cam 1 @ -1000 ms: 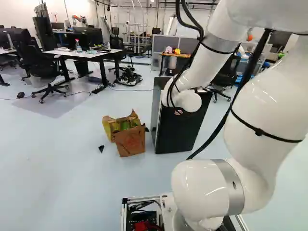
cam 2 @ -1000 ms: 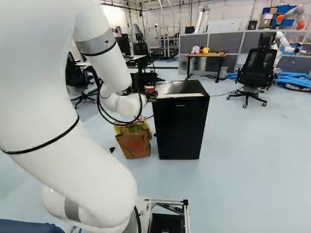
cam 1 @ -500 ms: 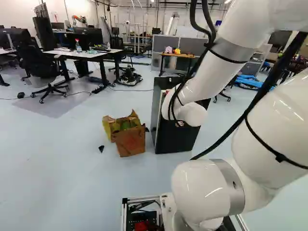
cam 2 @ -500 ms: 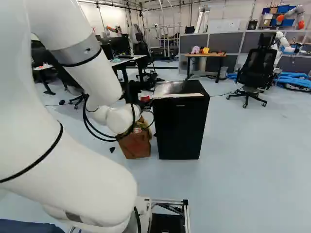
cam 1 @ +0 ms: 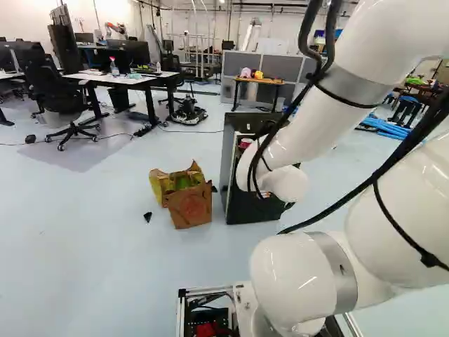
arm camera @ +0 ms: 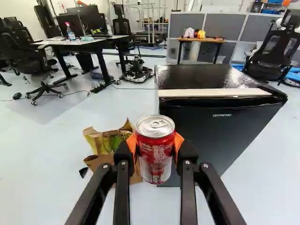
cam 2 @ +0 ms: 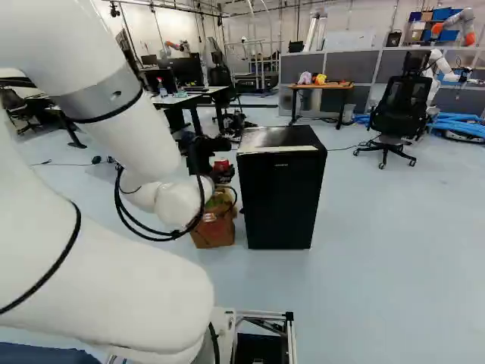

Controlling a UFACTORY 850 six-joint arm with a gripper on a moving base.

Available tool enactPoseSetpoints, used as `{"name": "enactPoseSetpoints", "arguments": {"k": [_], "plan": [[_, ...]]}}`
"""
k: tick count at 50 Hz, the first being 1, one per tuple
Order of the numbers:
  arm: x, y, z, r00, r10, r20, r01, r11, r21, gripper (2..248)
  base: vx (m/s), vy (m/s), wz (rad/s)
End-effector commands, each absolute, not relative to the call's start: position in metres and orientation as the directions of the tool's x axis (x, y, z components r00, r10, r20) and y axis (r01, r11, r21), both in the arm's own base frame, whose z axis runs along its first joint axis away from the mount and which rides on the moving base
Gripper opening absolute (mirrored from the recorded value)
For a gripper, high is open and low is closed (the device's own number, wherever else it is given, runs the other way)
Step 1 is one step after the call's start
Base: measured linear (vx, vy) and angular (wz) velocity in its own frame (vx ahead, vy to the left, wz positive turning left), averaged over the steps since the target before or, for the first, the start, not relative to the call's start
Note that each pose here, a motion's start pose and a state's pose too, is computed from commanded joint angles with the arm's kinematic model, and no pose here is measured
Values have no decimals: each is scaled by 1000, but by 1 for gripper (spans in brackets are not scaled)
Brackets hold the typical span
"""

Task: Grab a drink from the fridge

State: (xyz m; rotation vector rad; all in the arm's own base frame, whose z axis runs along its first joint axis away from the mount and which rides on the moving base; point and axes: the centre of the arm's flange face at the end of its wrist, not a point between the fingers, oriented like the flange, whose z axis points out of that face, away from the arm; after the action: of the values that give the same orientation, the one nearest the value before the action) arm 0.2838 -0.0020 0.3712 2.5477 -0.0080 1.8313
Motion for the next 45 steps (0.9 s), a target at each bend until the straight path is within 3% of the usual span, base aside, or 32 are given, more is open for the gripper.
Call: {"name": "enactPoseSetpoints", "arguments": {"k": [45], "plan": [[270, 0, 366, 326, 0, 946, 0, -1000, 0, 98, 0, 0, 0]]}}
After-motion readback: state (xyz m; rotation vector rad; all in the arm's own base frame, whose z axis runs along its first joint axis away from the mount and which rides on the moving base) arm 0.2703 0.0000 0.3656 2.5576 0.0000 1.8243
